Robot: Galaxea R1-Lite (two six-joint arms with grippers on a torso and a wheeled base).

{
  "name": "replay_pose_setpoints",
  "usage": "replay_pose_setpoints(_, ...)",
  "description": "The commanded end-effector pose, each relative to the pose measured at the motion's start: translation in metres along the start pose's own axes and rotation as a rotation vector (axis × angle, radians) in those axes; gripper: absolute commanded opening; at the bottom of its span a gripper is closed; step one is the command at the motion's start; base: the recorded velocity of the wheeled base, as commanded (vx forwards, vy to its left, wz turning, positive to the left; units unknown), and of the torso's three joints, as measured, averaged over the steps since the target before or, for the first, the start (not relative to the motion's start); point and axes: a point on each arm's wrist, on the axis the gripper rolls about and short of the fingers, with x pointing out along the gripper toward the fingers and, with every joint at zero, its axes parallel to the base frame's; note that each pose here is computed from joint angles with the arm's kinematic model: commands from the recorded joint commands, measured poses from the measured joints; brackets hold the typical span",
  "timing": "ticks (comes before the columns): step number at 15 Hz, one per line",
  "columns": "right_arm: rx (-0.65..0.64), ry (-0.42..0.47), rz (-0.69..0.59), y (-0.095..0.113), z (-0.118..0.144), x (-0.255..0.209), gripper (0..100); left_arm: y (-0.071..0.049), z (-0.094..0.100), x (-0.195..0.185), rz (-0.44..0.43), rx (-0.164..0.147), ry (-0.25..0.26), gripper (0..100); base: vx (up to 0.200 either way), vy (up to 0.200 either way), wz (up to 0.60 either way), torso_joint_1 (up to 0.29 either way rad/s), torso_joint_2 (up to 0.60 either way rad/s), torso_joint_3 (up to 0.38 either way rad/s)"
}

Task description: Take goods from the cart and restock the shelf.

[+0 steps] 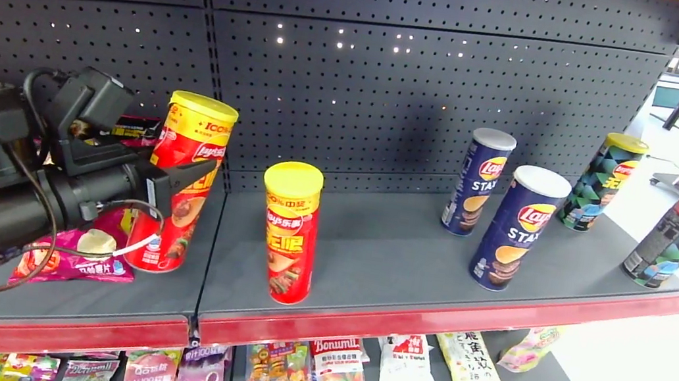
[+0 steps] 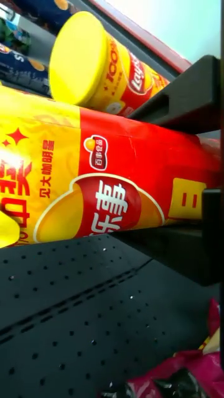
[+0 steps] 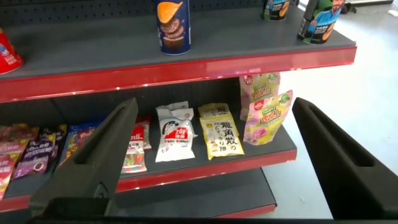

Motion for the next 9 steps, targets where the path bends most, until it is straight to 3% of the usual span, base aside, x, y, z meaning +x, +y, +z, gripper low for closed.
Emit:
replay_pose_setpoints(1,0.0,-0.002,0.001,0.0,0.0,0.0,100,0.001,-0.002,0.005,-0.001,-0.003,0.008,0,0.0,0.0,0.0,0.0,0.0,0.0)
replay_pose_setpoints(5,0.0,-0.002,0.001,0.0,0.0,0.0,100,0.007,-0.001,0.026,0.001,0.002,-0.014,0,0.0,0.0,0.0,0.0,0.0,0.0)
replay_pose_setpoints(7,0.0,-0.002,0.001,0.0,0.0,0.0,100,0.012,-0.01,0.037,0.008,-0.027,-0.059,0,0.0,0.0,0.0,0.0,0.0,0.0)
replay_pose_setpoints(8,0.0,-0.002,0.001,0.0,0.0,0.0,100,0.02,-0.03,0.048,0.027,-0.063,-0.085,0,0.0,0.0,0.0,0.0,0.0,0.0)
replay_pose_setpoints(9,0.0,-0.002,0.001,0.0,0.0,0.0,100,0.028,-0.044,0.054,0.037,-0.061,-0.092,0,0.0,0.0,0.0,0.0,0.0,0.0)
